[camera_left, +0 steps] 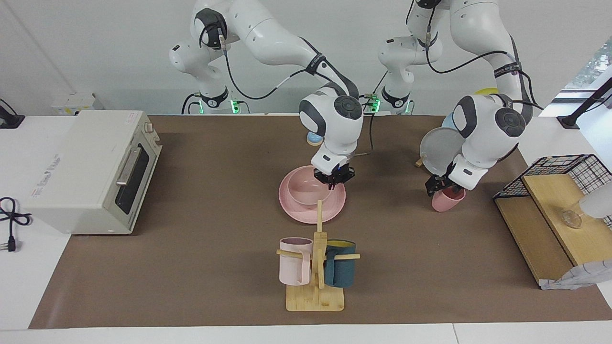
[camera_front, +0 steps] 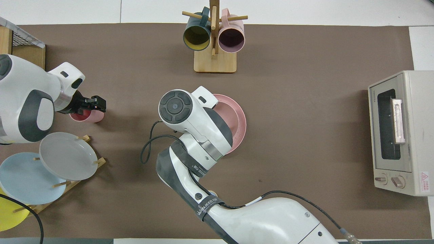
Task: Organize tableware
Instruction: 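Release the bowl onto the plate while the left gripper grasps the cup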
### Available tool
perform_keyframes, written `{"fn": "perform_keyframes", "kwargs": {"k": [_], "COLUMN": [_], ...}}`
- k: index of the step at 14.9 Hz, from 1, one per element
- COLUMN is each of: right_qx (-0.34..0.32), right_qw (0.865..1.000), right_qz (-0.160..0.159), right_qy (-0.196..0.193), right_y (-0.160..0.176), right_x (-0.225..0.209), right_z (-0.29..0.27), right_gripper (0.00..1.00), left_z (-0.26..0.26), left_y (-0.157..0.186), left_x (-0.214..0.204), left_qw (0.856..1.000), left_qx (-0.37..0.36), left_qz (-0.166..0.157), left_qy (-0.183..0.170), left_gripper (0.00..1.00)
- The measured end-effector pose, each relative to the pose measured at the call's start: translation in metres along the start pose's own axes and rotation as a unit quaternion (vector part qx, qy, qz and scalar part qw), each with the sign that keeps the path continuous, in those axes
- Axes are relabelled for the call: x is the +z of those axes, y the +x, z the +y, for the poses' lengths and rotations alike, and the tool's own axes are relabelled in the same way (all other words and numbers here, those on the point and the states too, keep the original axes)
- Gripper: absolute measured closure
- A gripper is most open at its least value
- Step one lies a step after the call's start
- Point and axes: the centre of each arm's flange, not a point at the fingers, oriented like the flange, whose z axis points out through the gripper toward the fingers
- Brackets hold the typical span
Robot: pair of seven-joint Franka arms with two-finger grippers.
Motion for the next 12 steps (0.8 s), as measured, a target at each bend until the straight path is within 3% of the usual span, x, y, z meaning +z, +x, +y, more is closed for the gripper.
{"fn": "perform_keyframes", "kwargs": {"k": [6,8,10,12], "right_qx": [0.006,0.021,0.04,0.051], "right_qw": [1.0,0.999,0.999,0.999], "right_qz": [0.023,0.026,0.011,-0.012], "right_qy": [0.018,0.019,0.006,-0.006], "right_y": [0.011,0.021,0.04,0.067], "right_x": [-0.029,-0.053,-0.081,-0.113], "right_z": [0.003,0.024,0.075,0.162], "right_gripper": [0.28,0.08,0.03,0.0], "left_z": [0.0,0.0,0.002,0.021], "left_y": [-0.002,-0.002,0.002,0.007], "left_x": [0.006,0.004,-0.01,-0.05], "left_qw": [1.0,1.0,1.0,1.0], "left_qx": [0.005,0.005,0.007,0.014], "left_qz": [0.003,0.006,0.009,-0.002], "left_qy": [0.0,0.0,-0.001,-0.005], "left_gripper": [0.95,0.95,0.95,0.95]}}
